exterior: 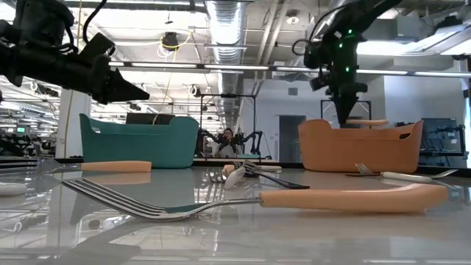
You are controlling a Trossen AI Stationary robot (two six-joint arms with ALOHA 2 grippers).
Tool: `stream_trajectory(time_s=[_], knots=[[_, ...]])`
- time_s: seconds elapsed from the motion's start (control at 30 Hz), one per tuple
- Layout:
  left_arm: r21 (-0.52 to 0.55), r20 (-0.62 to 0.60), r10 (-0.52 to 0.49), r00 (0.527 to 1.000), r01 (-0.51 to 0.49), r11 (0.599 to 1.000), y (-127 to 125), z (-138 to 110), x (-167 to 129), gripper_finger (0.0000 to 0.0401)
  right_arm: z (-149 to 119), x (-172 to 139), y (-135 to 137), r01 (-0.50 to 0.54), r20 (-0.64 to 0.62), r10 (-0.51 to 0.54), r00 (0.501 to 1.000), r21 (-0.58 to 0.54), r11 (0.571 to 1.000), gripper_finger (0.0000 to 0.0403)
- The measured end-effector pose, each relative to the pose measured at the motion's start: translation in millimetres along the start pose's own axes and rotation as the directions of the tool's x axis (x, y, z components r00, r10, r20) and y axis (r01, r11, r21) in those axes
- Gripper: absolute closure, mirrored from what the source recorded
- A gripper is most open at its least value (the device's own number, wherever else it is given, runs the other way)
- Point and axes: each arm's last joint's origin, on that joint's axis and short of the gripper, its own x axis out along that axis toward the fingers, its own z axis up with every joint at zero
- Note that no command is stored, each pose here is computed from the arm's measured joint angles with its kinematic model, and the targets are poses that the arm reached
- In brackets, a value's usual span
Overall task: Sort silverware by color (type)
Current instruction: Put the top right orange fork into the orange bin
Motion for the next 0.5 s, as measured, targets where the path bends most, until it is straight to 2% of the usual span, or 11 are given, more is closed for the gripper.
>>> stream_trajectory(time_s=[0.13, 0.37, 0.5], knots=[[-0.007, -0.001, 0.006, 1.000, -0.006, 1.000, 0, 0, 0, 0.0401, 0, 15, -6, -0.030, -0.041, 0.030, 0.999, 0.021, 0.999, 0.0351], [-0.052, -0.006, -0.001, 1.000, 0.001, 0.999, 0, -1, 0, 0.0401, 2, 40, -12, -0.075, -0.105, 0.082, 0.991, 0.069, 0.995, 0.0319], [-0.053, -0.006, -0.010, 1.000, 0.010, 0.999, 0, -1, 0, 0.0401, 1, 44, -10, -0.100, -0.136, 0.108, 0.985, 0.068, 0.993, 0.0303]])
